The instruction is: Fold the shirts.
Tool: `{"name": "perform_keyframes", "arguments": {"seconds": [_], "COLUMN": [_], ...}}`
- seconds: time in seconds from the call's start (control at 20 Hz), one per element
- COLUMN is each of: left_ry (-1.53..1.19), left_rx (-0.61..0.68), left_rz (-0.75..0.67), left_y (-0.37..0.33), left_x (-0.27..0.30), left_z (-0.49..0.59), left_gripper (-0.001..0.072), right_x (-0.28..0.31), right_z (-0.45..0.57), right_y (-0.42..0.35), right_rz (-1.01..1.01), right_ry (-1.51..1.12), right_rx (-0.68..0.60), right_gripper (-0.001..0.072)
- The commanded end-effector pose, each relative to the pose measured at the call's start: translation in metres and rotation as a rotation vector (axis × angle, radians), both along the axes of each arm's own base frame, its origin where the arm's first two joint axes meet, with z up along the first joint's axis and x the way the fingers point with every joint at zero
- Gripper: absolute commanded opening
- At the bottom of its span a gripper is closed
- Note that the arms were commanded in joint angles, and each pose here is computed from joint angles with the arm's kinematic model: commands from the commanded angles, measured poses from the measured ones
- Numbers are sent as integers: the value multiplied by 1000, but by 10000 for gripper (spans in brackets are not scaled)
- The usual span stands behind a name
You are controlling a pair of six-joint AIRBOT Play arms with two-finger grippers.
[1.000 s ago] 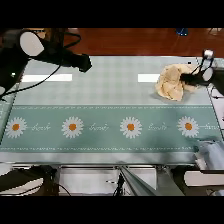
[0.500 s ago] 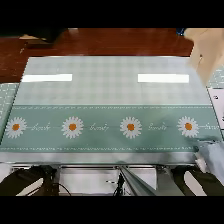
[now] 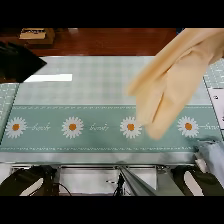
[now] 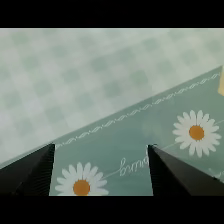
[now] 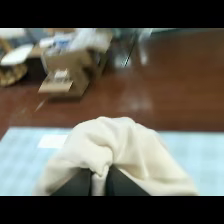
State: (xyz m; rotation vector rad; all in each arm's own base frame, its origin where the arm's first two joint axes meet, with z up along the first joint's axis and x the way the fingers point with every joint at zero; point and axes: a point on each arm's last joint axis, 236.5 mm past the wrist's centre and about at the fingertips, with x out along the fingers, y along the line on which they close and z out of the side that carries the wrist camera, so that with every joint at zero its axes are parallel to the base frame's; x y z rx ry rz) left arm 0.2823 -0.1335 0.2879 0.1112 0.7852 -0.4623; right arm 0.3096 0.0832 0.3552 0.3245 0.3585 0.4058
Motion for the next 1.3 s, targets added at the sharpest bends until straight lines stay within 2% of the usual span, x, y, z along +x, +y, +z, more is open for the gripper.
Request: {"name": "perform_keyframes", "arguments": {"seconds": [0.0, 0.1, 0.25, 0.45, 0.55, 0.6, 0.7, 0.8, 0.85, 0.9, 1.0, 1.1, 1.25], "left_ry": [139, 214, 319, 404, 416, 417, 408, 392, 392, 398, 442, 519, 651], "left_rx": [60, 87, 126, 165, 168, 168, 162, 148, 135, 111, 47, -12, -134], "left_rz": [8, 8, 4, -9, -8, -7, 0, 23, 30, 33, 27, 5, -70], "left_y": [7, 8, 10, 13, 13, 13, 13, 15, 14, 11, -3, -19, -53], "left_x": [-10, -13, -19, -28, -28, -27, -23, -15, -11, -9, -11, -20, -37], "left_z": [-44, -73, -115, -150, -159, -162, -166, -172, -177, -185, -209, -240, -272], "left_gripper": [716, 716, 715, 714, 714, 715, 715, 715, 715, 715, 715, 715, 717], "right_x": [7, 11, 7, -21, -21, -17, -2, 18, 28, 36, 42, 40, 32], "right_z": [-65, -115, -196, -300, -325, -325, -304, -274, -261, -249, -238, -241, -268], "right_y": [34, 81, 169, 258, 274, 272, 247, 189, 151, 106, 15, -49, -103], "right_rz": [162, 287, 440, 548, 560, 552, 523, 450, 379, 287, 88, -58, -164], "right_ry": [202, 295, 356, 525, 551, 548, 522, 471, 454, 450, 505, 592, 704], "right_rx": [9, -35, -181, -292, -303, -305, -336, -448, -509, -573, -664, -648, -532], "right_gripper": [30, 29, 30, 45, 471, 500, 500, 506, 566, 589, 589, 589, 589]}}
